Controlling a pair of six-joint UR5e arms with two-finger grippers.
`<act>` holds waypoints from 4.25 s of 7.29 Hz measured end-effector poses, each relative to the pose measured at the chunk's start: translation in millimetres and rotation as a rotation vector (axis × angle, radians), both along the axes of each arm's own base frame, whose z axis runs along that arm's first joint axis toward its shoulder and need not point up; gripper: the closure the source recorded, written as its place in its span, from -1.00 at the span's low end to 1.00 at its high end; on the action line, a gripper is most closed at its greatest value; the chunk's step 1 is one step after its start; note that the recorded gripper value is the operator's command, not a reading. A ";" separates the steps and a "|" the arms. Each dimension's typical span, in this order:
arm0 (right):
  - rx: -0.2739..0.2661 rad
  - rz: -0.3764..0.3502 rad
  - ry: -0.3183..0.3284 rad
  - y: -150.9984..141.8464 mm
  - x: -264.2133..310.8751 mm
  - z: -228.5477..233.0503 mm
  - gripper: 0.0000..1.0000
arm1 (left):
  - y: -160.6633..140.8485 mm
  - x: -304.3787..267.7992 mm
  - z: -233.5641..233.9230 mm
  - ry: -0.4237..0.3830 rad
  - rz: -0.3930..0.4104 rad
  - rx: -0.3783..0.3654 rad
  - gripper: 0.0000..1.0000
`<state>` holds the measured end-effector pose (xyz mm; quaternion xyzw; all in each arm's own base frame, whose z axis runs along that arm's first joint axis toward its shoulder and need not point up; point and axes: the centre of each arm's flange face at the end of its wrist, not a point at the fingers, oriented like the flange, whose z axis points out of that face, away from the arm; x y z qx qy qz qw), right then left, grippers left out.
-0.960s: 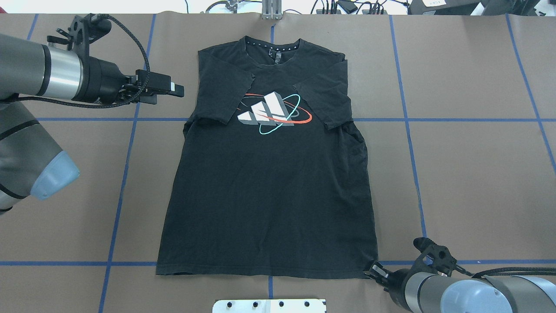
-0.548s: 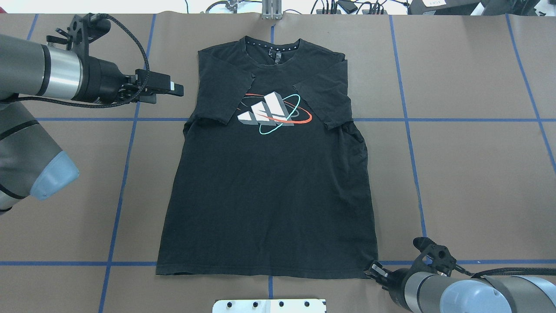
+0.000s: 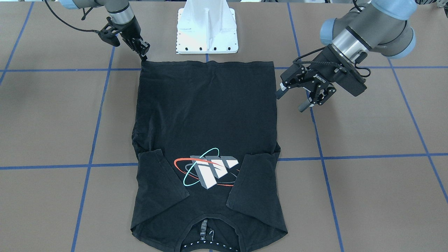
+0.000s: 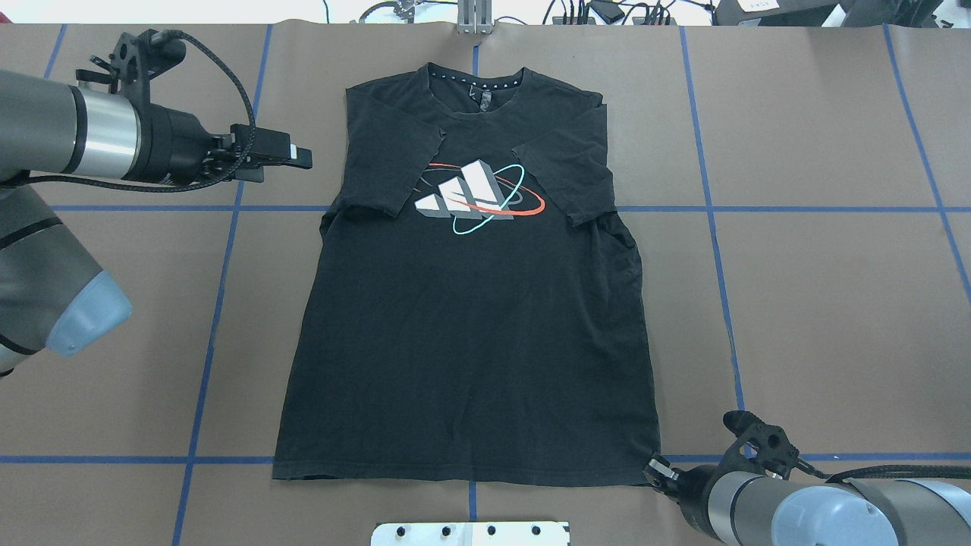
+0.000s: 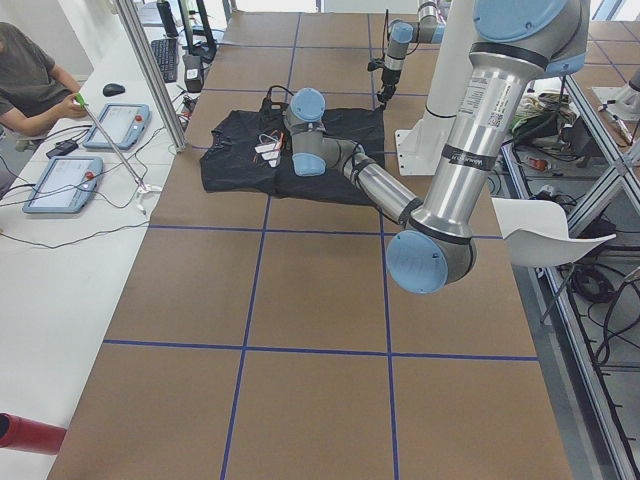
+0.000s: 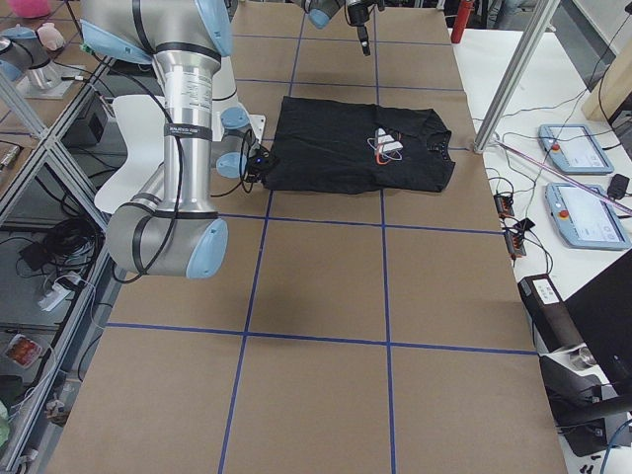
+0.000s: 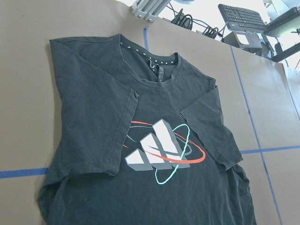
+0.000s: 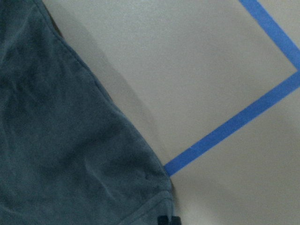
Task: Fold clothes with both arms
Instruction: 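Move the right gripper to the hem corner nearest the robot, then move the left gripper to the other hem corner and grasp both corners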
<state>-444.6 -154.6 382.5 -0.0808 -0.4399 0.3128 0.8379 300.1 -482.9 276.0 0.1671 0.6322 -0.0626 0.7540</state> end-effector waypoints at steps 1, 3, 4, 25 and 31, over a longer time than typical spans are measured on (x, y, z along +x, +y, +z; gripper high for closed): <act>0.000 0.001 -0.010 -0.3 3.5 -5.1 1.00 | 5.8 -0.9 18.3 -0.023 -0.026 -0.067 -0.97; -0.001 -0.009 -0.024 3.8 5.4 -11.7 1.00 | 46.4 13.0 57.4 -0.077 -0.028 -0.213 -0.80; -0.001 -0.011 -0.028 4.4 6.6 -13.8 1.00 | 75.4 31.5 70.2 -0.099 -0.041 -0.272 -0.75; -0.002 -0.002 -0.035 -2.2 21.8 -18.8 1.00 | 304.9 165.3 101.3 -0.286 -0.024 -0.710 1.00; -0.003 -0.012 -0.027 -1.2 56.2 -21.0 1.00 | 311.5 129.8 40.5 -0.174 0.021 -0.711 1.00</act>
